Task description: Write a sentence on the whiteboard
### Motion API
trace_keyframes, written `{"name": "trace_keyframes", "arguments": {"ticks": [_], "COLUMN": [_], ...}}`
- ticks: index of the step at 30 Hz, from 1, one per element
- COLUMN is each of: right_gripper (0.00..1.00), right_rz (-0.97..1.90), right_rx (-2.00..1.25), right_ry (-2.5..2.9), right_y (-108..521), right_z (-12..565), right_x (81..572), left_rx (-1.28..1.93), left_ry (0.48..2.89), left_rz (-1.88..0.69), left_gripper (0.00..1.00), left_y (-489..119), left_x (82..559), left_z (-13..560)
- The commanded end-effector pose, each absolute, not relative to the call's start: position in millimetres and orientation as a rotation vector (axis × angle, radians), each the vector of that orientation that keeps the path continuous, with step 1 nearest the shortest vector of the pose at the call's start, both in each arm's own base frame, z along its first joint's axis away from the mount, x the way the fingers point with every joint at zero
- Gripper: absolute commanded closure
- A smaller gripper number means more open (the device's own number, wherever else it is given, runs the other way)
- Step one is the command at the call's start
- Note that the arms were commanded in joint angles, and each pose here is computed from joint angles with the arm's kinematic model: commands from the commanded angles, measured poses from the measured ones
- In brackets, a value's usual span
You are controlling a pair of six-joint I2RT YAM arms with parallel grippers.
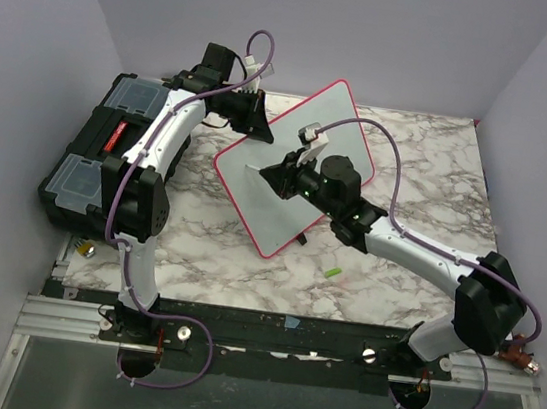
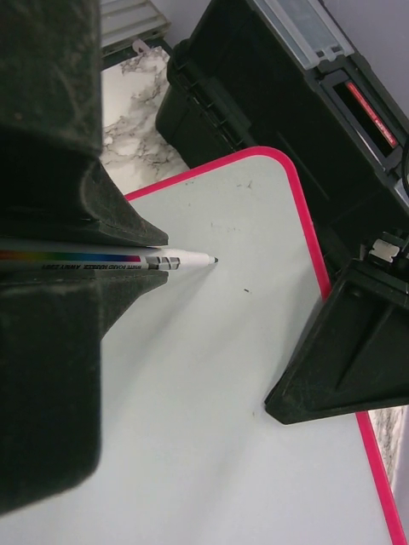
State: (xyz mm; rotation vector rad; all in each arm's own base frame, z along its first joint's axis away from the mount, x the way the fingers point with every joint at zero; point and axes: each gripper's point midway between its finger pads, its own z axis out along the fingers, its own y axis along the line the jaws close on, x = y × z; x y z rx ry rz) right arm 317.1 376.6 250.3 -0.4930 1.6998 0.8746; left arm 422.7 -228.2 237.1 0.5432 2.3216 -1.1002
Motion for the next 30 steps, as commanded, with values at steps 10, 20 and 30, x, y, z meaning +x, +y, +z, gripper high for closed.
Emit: {"name": "trace_keyframes", "arguments": {"ticks": [10, 20, 30], "right_gripper": [0.99, 0.99, 0.99], "right_rz": [0.846, 0.862, 0.840], "right_rx": [-0.520, -0.590, -0.624], "right_ry": [1.731, 1.780, 1.852], "right_y": [388.3, 394.1, 382.3], "right_z": [236.5, 216.6, 192.6], "right_x": [323.1, 306.6, 293.1], "left_rx": [0.599, 0.595, 0.595], "left_ry": [2.294, 2.298, 2.299], "left_rz": [-0.845, -0.836, -0.830], "left_gripper": [1.00, 1.00, 1.00], "left_y": [-207.2, -206.5, -205.9], "left_x": [441.5, 443.2, 443.8], "left_z": [230.2, 229.2, 229.6]}}
